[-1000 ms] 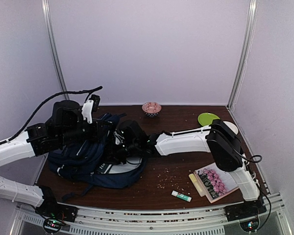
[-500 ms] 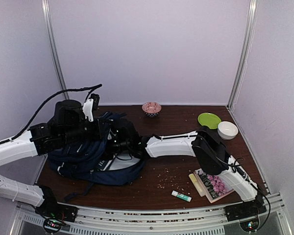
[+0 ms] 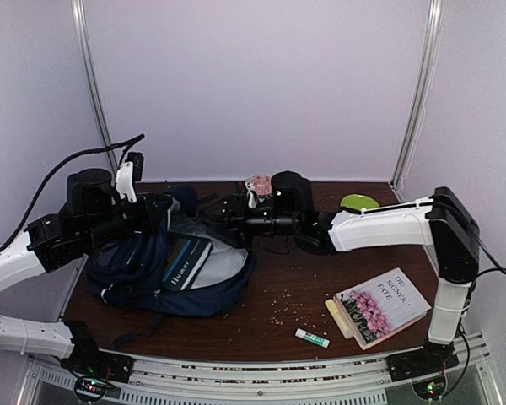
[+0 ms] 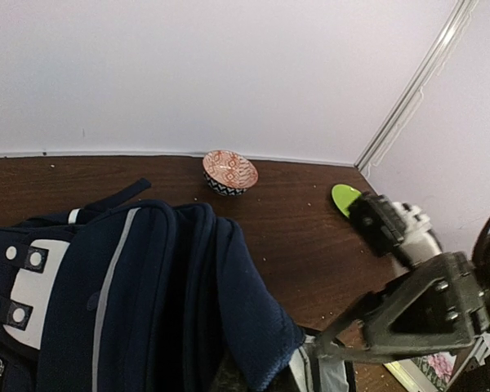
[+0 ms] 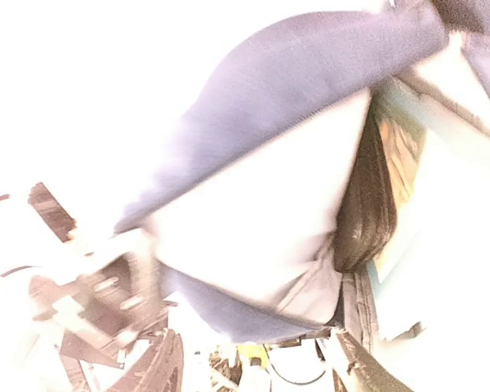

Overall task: Pack the student bag
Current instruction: Place the book in the student bag, then pick up the book from the center of the board.

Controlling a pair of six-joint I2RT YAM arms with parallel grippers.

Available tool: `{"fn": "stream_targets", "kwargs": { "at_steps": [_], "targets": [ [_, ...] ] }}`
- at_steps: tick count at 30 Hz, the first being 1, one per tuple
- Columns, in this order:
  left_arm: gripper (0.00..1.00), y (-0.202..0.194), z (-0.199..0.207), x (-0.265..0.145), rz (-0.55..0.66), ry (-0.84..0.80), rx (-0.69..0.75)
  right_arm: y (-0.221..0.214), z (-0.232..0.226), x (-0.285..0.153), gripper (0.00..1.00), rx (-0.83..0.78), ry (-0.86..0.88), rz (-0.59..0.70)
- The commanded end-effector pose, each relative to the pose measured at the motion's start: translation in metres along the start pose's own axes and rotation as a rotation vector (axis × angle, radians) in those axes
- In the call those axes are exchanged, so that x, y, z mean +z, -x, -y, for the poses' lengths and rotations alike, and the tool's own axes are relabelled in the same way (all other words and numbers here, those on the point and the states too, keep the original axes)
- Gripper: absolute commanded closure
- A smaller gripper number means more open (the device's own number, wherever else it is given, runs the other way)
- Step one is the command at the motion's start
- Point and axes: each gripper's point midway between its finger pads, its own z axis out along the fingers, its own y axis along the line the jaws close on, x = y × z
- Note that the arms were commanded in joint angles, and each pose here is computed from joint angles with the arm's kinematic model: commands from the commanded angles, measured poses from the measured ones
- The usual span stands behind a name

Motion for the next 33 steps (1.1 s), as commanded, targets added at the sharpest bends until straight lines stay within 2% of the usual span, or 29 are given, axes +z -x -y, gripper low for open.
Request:
{"fn": "stream_targets", "kwargs": {
  "at_steps": [1, 3, 7, 10, 12, 15, 17, 18, 22, 28, 33],
  "targets": [
    [1.00, 0.058, 0.000, -0.026, 0.208, 0.012, -0.025, 0.007, -0.017, -0.054, 0.40, -0.115, -0.018, 0.084],
    [1.00, 0.054, -0.005, -0.029, 0.205, 0.028, -0.018, 0.017, -0.010, -0.089, 0.40, -0.200, -0.131, 0.148],
    [1.00, 0.033, -0.013, -0.029, 0.173, 0.026, -0.022, 0.028, 0.038, -0.177, 0.40, -0.310, -0.497, 0.257],
    [1.00, 0.013, -0.015, -0.021, 0.127, 0.011, -0.026, 0.037, 0.078, -0.258, 0.37, -0.296, -0.734, 0.403],
    [1.00, 0.002, -0.018, -0.016, 0.108, 0.009, -0.035, 0.035, 0.105, -0.308, 0.33, -0.231, -0.848, 0.501],
    [1.00, -0.010, -0.019, -0.008, 0.094, -0.003, -0.052, 0.024, 0.131, -0.373, 0.19, -0.120, -0.964, 0.690],
    [1.00, -0.017, -0.018, -0.003, 0.079, -0.011, -0.055, 0.014, 0.135, -0.416, 0.02, -0.039, -1.038, 0.864],
    [1.00, -0.020, -0.017, -0.001, 0.073, -0.017, -0.054, 0.008, 0.135, -0.433, 0.00, 0.000, -1.057, 0.934],
    [1.00, -0.028, -0.013, 0.008, 0.051, -0.037, -0.051, -0.014, 0.126, -0.473, 0.00, 0.108, -1.095, 1.073],
    [1.00, -0.036, -0.012, 0.011, 0.033, -0.054, -0.054, -0.057, 0.164, -0.485, 0.00, 0.332, -1.184, 1.032],
    [1.00, -0.045, -0.016, 0.013, 0.014, -0.044, -0.060, -0.084, 0.179, -0.503, 0.00, 0.419, -1.166, 1.083]
  ]
}}
